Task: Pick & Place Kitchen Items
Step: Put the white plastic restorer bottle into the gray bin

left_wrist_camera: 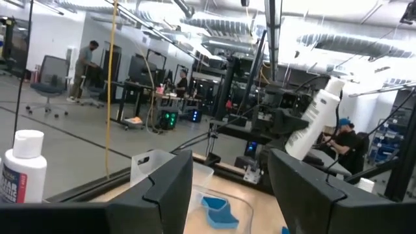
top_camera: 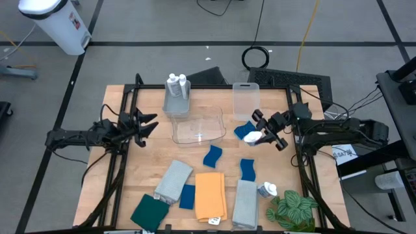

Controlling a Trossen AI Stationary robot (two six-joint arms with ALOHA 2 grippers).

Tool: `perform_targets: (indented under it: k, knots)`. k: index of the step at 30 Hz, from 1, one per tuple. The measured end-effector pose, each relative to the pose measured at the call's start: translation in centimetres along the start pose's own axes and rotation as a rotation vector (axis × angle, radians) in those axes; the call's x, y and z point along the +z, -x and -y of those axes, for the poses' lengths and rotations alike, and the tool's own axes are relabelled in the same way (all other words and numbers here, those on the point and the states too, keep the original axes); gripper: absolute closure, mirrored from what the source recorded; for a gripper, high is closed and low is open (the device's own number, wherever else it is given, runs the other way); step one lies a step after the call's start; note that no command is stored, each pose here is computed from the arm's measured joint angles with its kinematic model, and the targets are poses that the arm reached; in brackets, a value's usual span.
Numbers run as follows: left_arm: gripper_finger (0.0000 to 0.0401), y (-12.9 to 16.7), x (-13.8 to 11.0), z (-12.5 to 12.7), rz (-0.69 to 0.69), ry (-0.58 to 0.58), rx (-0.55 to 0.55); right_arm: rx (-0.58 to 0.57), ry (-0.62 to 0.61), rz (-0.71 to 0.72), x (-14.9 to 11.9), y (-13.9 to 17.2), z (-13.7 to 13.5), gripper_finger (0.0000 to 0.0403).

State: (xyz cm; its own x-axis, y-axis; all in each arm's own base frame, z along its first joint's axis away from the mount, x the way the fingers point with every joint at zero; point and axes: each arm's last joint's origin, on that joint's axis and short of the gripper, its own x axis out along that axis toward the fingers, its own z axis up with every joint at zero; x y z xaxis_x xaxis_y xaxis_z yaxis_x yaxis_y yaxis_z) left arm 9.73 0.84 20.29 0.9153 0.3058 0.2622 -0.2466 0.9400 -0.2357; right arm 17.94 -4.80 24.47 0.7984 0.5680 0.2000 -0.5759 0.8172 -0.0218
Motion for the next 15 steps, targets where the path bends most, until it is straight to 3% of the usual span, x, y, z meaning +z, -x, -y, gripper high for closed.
perform_targets:
  k: [3,11,15]
  knots:
    - [0.0194,-0.2,-0.1,0.1,-0.006,-0.002,0.001,-0.017,-0.007,-0.002,-0.1,0.0,0.1,0.0309]
    - [0.0194,-0.9,-0.5,0.2,-0.034,0.005,0.014,-0.193,-0.059,-0.006,-0.7,-0.1,0.6,0.0309]
    - [0.0194,-1.2,-0.9,0.2,-0.063,0.011,0.02,-0.22,-0.023,-0.013,-0.9,-0.5,0.4,0.0309]
